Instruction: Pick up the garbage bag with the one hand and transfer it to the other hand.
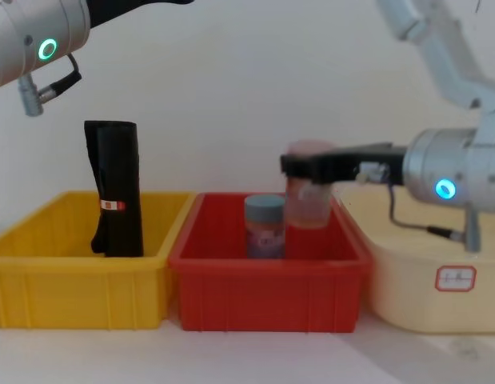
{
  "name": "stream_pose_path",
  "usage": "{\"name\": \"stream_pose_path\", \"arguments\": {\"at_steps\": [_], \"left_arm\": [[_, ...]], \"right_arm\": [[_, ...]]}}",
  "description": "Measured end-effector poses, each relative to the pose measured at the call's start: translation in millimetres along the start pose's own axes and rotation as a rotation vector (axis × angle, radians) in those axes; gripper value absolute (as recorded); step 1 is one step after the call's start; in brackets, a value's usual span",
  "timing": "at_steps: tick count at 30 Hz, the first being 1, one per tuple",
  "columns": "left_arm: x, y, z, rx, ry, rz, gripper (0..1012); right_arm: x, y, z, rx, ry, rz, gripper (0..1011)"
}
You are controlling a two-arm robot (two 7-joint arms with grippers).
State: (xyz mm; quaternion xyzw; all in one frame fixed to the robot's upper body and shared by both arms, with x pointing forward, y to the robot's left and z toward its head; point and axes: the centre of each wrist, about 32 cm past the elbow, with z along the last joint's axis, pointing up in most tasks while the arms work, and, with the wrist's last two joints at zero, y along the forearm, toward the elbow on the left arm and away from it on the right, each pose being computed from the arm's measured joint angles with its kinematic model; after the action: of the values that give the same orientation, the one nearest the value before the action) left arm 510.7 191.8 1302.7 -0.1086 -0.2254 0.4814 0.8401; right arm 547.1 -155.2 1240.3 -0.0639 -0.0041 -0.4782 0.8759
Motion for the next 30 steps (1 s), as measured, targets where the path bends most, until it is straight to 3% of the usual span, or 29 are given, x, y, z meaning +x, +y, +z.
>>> {"name": "stream_pose_path", "arguments": {"at_steps": [5, 15, 26, 30], "left_arm": [[0.0, 0.0, 0.0, 0.0, 0.0, 0.0, 1002], [0.0, 0.0, 0.0, 0.0, 0.0, 0.0, 1001], [0.0, 0.0, 0.0, 0.0, 0.0, 0.0, 1001], [0.0, 0.0, 0.0, 0.0, 0.0, 0.0, 1001]], "right_arm": [[8.6, -11.3, 9.6, 0.044, 0.0, -0.049, 651], [27.2, -32.5, 16.2, 0.08, 0.008, -0.162, 651], [43.1, -49.5, 2.4, 0.017, 0.021, -0.271, 651], [47.9, -51.3, -9.6, -0.035, 0.028, -0.305, 652]]}}
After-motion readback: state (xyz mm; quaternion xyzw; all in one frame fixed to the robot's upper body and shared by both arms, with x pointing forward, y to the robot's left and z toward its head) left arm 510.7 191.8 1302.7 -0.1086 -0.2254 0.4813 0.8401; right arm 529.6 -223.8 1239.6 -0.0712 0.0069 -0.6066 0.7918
